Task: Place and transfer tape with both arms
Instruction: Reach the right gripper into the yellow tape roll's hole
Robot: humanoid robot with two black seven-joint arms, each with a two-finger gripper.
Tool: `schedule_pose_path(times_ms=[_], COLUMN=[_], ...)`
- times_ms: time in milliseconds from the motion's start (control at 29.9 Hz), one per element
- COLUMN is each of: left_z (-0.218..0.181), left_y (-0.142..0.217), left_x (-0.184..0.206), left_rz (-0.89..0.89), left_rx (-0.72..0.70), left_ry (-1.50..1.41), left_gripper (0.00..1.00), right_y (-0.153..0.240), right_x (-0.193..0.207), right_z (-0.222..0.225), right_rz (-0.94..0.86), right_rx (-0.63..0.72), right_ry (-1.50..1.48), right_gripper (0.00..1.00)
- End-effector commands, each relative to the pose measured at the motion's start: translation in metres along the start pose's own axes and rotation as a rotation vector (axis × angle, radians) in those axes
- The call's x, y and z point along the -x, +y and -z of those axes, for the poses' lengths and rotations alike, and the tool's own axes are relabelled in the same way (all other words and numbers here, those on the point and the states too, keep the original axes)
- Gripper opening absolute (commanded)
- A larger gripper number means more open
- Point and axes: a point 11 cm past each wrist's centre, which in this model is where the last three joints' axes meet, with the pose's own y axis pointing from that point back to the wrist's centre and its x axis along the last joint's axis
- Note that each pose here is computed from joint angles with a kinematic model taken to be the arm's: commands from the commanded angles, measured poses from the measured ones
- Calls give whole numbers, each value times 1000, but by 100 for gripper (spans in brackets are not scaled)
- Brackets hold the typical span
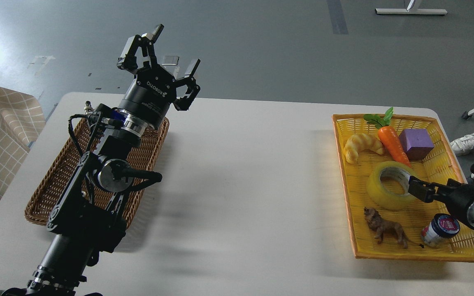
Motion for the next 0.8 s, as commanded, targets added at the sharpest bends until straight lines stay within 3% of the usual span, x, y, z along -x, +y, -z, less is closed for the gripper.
schedule_pose_path(times_ms=[0, 769], left_z=[0, 1], left_y=[1, 1], left_x=[0, -1], left_rz=[-1, 2], left_rx=[-1, -2], left_ry=[0, 4], left_gripper=[98, 98], right_y=[-1, -10], right_x=[-6, -1], right_z=[3, 20], right_rz=[-15, 20], right_rx=[-7, -20], right_ry=[4, 45], right_gripper=[97, 93])
